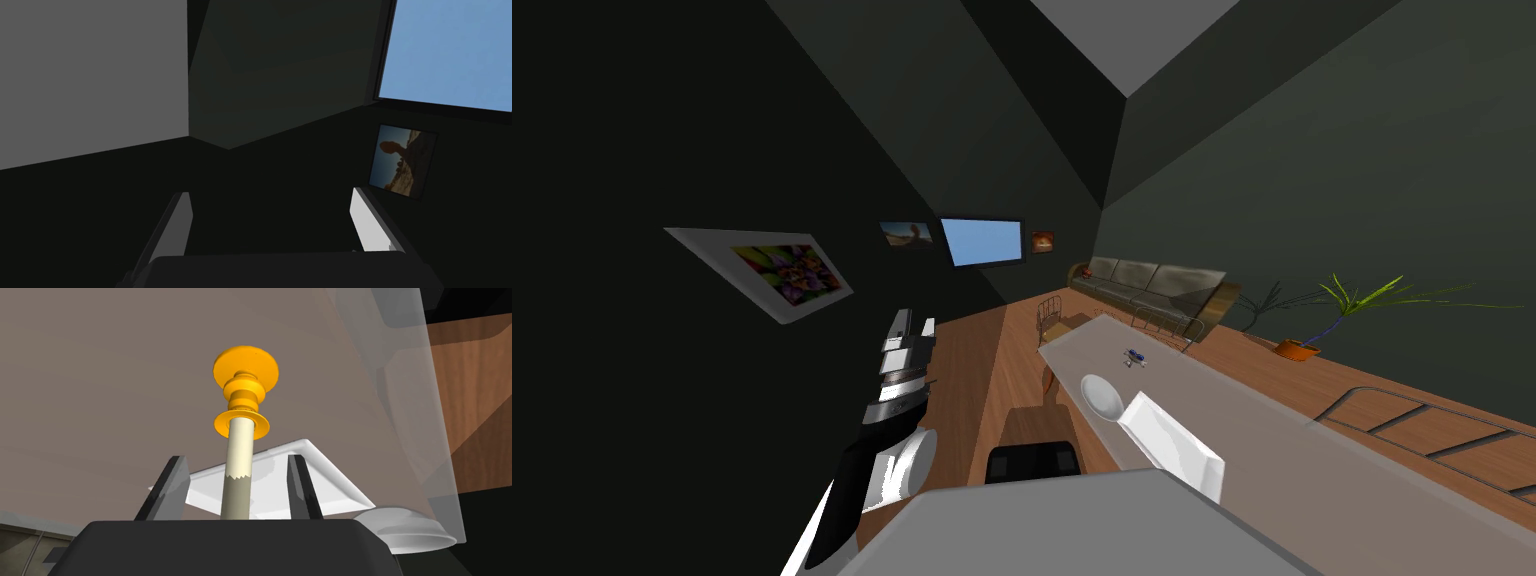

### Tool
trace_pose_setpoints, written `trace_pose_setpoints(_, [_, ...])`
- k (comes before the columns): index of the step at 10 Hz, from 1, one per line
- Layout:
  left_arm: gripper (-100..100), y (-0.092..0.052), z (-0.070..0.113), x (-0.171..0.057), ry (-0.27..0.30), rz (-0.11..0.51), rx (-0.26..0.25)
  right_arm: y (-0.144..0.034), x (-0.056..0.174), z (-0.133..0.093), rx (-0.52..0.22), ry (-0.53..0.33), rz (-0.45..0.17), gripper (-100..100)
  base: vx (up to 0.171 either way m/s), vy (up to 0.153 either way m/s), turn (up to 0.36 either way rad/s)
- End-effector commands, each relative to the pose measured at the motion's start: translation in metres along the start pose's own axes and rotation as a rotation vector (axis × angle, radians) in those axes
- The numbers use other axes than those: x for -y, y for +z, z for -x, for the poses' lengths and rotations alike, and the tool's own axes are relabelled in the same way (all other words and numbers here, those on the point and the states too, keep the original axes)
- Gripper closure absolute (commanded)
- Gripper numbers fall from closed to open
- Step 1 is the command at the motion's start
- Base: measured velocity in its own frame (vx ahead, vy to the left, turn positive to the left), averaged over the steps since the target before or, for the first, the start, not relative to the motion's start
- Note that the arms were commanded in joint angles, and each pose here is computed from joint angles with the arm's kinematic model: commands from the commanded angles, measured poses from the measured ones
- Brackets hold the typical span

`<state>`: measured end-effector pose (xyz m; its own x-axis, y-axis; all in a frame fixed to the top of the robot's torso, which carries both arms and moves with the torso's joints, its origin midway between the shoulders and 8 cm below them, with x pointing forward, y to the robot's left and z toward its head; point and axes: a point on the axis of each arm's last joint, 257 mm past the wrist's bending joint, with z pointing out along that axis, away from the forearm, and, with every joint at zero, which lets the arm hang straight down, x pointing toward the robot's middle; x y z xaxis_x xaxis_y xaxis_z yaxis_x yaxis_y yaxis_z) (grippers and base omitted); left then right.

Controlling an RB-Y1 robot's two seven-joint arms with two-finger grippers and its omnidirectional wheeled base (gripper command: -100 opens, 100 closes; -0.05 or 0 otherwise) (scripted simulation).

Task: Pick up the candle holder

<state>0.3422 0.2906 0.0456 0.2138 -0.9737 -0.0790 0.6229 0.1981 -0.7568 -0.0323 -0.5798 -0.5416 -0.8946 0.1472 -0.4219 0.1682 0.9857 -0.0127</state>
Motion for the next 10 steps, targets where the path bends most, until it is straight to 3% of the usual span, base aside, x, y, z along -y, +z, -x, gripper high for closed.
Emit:
trace_pose_setpoints(1, [0, 0.000, 0.000, 0.000, 0.000, 0.000, 0.000, 0.000, 0.000, 0.000, 0.000, 0.000, 0.000, 100, 0.000, 0.000, 0.000])
trace_pose_setpoints(4, [0, 0.000, 0.000, 0.000, 0.000, 0.000, 0.000, 0.000, 0.000, 0.000, 0.000, 0.001, 0.000, 100, 0.000, 0.000, 0.000])
trace_pose_setpoints(5, [0, 0.000, 0.000, 0.000, 0.000, 0.000, 0.000, 0.000, 0.000, 0.000, 0.000, 0.001, 0.000, 0, 0.000, 0.000, 0.000])
trace_pose_setpoints(6, [0, 0.000, 0.000, 0.000, 0.000, 0.000, 0.000, -0.014, 0.010, -0.001, -0.002, -0.008, 0.005, 100, 0.048, 0.037, -0.074])
trace_pose_setpoints(9, [0, 0.000, 0.000, 0.000, 0.000, 0.000, 0.000, -0.013, 0.010, -0.002, -0.003, -0.009, 0.005, 100, 0.021, 0.034, -0.018])
trace_pose_setpoints(10, [0, 0.000, 0.000, 0.000, 0.000, 0.000, 0.000, -0.013, 0.010, -0.001, -0.002, -0.008, 0.005, 0, 0.000, 0.000, 0.000])
